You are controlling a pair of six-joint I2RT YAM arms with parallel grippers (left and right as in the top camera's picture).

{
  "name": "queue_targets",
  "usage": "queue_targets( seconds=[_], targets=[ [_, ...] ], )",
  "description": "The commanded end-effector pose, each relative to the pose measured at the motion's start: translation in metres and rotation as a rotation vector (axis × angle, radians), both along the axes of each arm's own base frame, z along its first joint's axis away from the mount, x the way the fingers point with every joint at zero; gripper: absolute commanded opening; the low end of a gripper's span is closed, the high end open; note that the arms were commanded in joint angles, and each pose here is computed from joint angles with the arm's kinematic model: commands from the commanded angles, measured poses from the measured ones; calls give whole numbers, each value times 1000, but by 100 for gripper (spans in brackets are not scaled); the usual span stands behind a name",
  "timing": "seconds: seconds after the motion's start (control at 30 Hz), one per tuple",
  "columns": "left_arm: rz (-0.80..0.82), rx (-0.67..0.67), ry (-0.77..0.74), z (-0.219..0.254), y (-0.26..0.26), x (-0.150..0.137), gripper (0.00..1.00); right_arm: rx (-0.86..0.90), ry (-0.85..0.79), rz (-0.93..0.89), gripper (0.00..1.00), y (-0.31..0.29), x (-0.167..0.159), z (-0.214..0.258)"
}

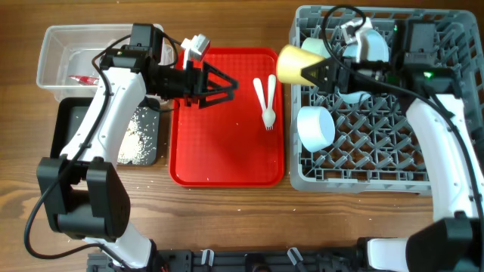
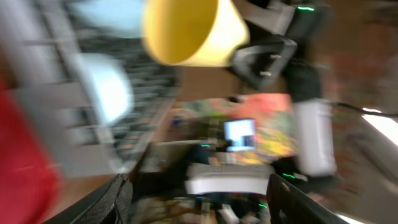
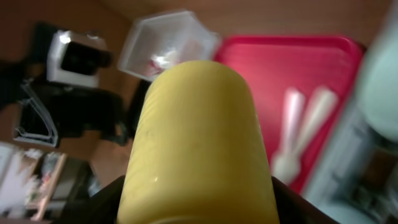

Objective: Sort waste into correct bins and load items into the dishwasher rack
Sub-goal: 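Carry the yellow cup right and lay it in the rack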

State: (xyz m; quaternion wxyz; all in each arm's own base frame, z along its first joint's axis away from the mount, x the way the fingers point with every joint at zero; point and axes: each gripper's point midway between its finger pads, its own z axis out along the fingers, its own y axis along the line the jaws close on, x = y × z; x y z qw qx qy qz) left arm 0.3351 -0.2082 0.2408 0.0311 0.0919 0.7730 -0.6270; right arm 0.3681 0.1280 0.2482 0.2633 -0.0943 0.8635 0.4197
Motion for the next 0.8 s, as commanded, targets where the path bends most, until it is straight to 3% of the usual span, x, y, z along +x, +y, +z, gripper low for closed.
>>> queue_targets(
  seconds=[0.0, 0.17, 0.27, 0.57, 0.77],
  targets=[
    [87, 398, -82, -55, 26, 18, 73, -212, -20, -178, 62, -32, -14, 10],
    [179, 782, -115, -100, 74, 35, 88, -405, 104, -353, 64, -71, -52, 0],
    [207, 903, -127, -110, 93, 39, 97, -502, 226, -415, 64, -89, -80, -14],
    [243, 972, -156, -114, 105, 49, 100, -624, 510, -391, 64, -102, -129, -49],
    [455, 1162, -77, -121, 142, 64, 100, -721, 656, -374, 64, -114, -145, -77]
  ],
)
